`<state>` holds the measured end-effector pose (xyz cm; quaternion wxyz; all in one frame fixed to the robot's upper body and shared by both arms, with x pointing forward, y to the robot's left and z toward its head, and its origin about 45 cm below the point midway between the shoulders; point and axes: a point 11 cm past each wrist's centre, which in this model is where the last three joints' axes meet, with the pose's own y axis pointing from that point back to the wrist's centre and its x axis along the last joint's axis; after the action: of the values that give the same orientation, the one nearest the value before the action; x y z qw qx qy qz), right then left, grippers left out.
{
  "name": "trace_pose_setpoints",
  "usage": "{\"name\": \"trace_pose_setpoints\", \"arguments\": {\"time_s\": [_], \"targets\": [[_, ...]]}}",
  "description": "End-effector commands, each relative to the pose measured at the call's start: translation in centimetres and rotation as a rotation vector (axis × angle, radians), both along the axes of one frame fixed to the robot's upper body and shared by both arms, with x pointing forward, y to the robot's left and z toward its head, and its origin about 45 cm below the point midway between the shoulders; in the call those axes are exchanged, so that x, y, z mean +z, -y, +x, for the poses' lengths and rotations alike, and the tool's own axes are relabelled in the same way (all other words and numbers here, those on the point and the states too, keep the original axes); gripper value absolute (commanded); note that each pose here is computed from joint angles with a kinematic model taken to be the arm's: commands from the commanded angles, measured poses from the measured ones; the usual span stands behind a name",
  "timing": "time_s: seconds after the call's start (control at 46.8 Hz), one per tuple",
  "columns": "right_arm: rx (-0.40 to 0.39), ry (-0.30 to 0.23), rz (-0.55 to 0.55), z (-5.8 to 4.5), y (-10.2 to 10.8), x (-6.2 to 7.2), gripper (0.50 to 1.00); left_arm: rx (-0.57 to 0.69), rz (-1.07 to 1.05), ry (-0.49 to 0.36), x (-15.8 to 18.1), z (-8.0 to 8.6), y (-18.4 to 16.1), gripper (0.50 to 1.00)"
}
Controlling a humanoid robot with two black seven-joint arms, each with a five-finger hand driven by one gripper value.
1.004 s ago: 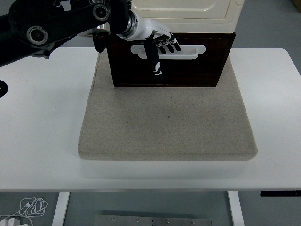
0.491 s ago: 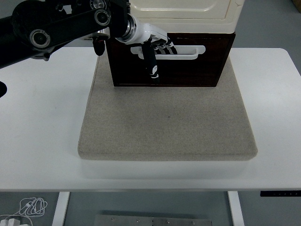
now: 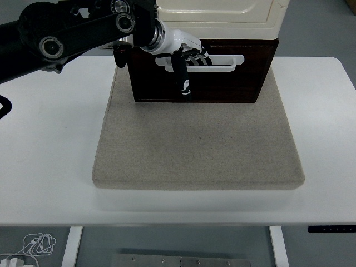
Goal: Open the drawer under the combination cabinet
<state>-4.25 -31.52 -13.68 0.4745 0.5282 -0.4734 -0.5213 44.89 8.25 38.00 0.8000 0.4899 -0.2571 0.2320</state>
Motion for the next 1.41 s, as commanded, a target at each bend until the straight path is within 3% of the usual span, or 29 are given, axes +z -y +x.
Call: {"name": "trace_pose_setpoints", "arguments": {"time_s": [0.0,1.389], "targets": [[0.001,0.000,0.000,0.0,0.0,0.0,0.926,-0.005,0.000,-0.003,0.0,-0.1,0.1,1.000],[0.001,0.000,0.000,0.0,0.0,0.0,0.926,-0.146,0.035,-0.047,0.6,-2.4,1.8,1.000]]}}
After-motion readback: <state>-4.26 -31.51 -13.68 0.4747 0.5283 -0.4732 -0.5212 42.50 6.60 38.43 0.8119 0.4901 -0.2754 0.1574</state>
